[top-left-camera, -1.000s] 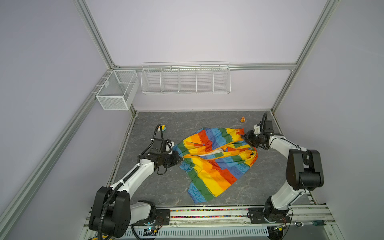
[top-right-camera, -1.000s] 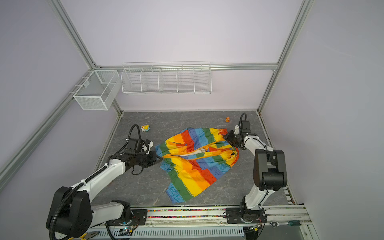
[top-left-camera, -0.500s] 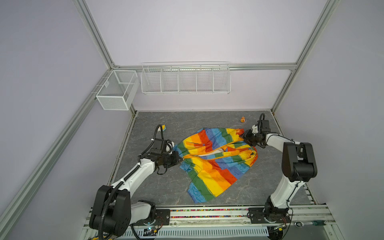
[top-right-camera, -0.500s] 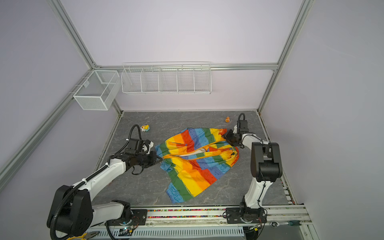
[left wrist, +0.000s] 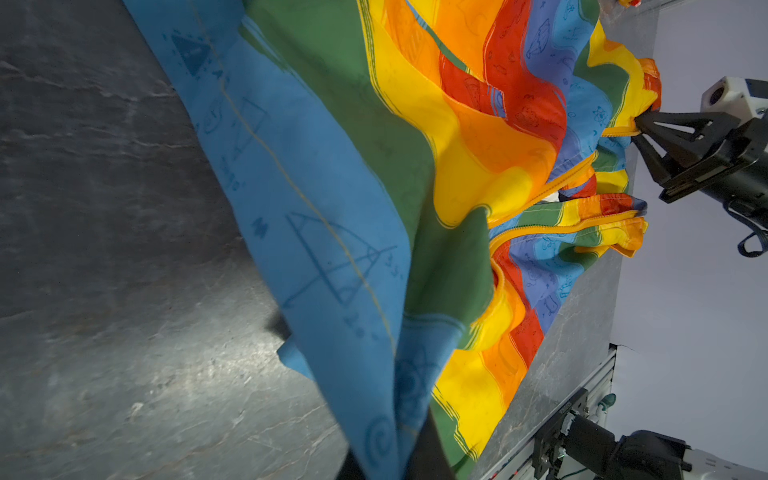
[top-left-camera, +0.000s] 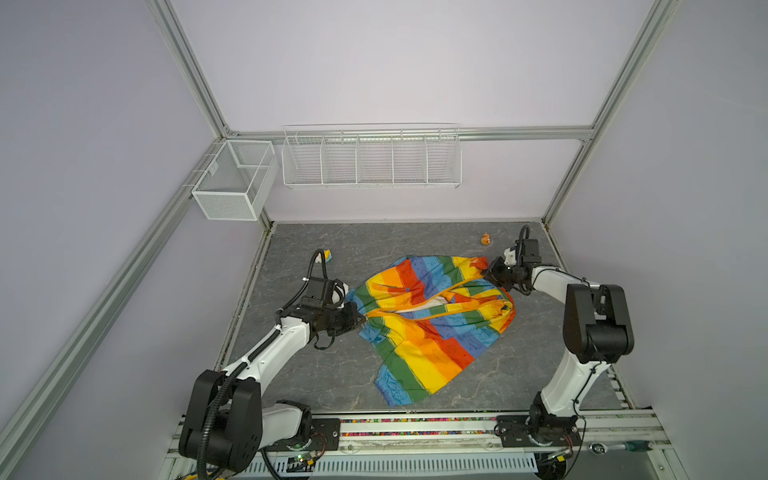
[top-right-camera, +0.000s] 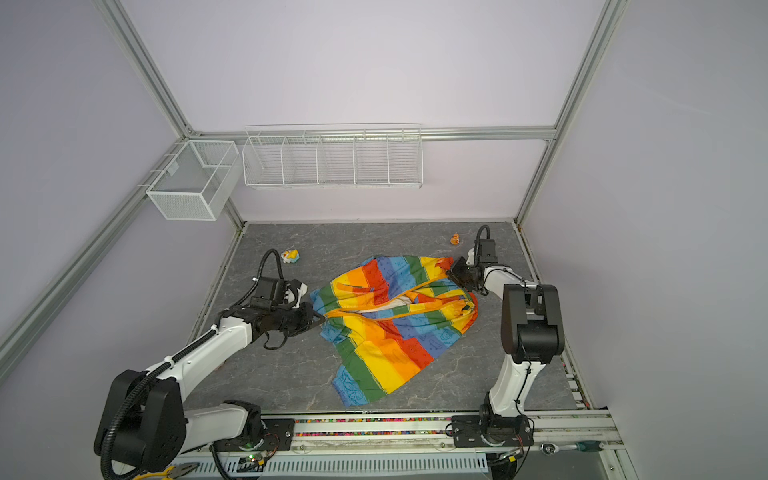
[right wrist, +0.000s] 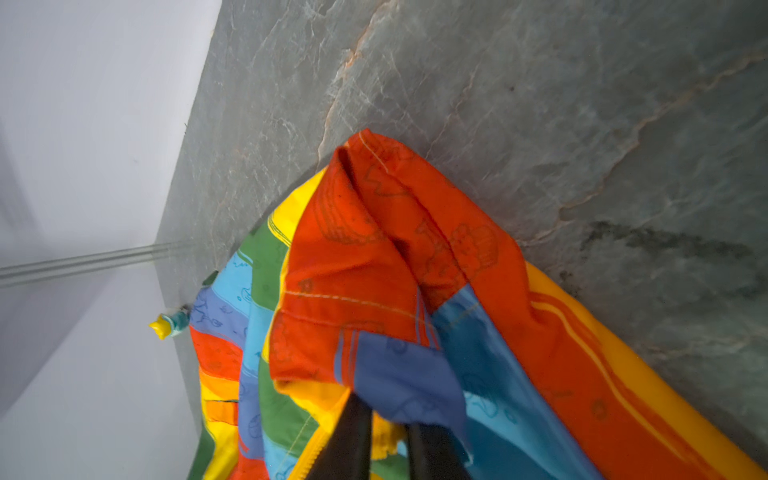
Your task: Zip up the jacket
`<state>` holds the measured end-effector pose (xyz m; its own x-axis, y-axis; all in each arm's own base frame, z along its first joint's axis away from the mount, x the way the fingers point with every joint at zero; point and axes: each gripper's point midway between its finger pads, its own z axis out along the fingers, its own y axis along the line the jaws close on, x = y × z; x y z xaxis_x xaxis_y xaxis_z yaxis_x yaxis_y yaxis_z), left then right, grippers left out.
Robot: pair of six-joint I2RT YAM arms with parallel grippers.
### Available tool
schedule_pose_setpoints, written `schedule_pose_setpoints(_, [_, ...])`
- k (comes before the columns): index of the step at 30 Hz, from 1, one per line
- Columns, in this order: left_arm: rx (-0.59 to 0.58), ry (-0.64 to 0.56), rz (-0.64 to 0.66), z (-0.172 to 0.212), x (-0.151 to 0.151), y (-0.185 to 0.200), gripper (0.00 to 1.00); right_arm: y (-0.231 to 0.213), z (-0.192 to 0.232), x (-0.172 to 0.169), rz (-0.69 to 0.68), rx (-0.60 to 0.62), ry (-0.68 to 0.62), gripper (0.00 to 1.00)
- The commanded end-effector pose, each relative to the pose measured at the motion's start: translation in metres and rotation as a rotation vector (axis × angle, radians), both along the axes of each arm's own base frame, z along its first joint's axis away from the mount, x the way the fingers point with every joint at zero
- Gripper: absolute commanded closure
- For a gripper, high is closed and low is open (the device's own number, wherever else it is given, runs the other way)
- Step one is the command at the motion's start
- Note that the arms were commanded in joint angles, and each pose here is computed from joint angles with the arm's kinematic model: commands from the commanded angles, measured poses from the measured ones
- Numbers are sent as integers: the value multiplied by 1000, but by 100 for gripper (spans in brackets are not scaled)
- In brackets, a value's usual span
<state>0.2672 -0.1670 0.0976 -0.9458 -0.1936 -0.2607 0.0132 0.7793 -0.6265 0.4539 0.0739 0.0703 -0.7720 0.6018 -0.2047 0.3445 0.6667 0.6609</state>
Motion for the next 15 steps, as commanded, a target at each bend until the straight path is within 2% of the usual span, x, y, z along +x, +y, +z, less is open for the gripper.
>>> schedule_pose_setpoints(1, [9,-3,-11,1,0,1,100,4,20,4,19,4,-30,91])
schedule_pose_setpoints(7, [33,-5,-15,5,0,4,100,-19,44,2,2,-53,-41,93])
schedule_pose_setpoints(15, [51,-7,-26,9,1,5,100,-59,52,6,-43,-122,-33,93])
